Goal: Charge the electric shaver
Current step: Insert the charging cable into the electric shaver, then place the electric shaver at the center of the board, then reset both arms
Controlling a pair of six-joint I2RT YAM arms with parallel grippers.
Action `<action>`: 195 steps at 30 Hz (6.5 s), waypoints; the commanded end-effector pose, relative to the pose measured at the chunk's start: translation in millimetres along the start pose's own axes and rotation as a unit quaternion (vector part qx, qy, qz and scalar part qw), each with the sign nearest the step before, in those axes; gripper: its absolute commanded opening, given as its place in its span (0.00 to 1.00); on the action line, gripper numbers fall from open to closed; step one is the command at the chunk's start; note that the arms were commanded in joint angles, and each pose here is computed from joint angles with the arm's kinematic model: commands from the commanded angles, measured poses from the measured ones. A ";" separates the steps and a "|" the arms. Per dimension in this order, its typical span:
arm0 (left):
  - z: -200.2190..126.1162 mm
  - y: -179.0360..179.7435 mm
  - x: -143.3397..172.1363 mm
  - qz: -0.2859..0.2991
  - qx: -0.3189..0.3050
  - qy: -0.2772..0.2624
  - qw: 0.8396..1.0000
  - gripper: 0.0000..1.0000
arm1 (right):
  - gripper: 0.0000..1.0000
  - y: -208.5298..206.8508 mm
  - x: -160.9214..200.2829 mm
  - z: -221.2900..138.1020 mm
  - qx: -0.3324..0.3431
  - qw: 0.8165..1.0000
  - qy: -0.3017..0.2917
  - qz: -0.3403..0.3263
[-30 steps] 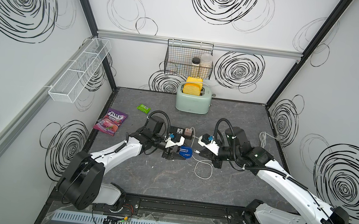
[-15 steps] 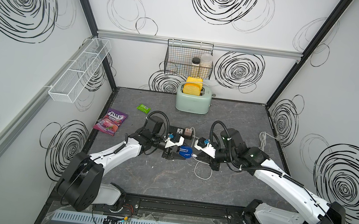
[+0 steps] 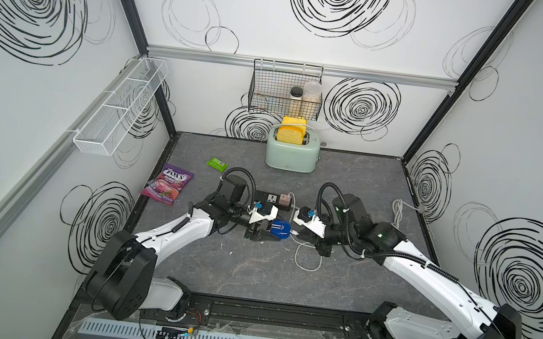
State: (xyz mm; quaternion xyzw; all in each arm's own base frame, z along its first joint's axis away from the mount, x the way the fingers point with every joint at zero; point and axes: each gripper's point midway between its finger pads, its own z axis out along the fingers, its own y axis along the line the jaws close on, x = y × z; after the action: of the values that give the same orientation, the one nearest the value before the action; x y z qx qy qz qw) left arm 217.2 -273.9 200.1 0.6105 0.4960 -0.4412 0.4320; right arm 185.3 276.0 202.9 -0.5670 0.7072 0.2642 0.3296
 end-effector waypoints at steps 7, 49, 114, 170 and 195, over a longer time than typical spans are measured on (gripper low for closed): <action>-0.9 -4.2 -13.1 0.030 0.007 -0.015 0.999 0.00 | 0.00 -2.9 -5.5 0.2 0.010 1.000 -0.011 -0.007; 11.5 -4.2 -2.7 0.031 0.019 0.021 0.999 0.00 | 0.00 4.7 -21.3 3.5 0.006 1.000 -0.007 -0.029; 20.3 -37.0 -63.0 0.085 0.087 -0.077 0.990 0.00 | 0.00 49.2 -48.2 19.4 -0.048 0.981 -0.132 -0.134; 36.4 -22.7 146.1 -0.151 -0.207 0.064 0.964 0.99 | 0.94 -58.9 -45.4 -148.9 0.245 0.926 -0.284 0.044; -230.5 97.3 57.0 -0.133 -0.704 -0.086 0.693 0.97 | 0.98 -185.5 138.5 -206.7 0.607 0.688 -0.274 0.288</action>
State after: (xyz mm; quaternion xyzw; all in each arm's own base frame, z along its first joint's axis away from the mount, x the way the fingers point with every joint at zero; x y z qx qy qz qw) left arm 345.2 -94.6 201.5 0.1139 0.7169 -0.0877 0.6822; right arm 309.8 32.6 214.8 -0.0189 0.7697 0.0313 0.6374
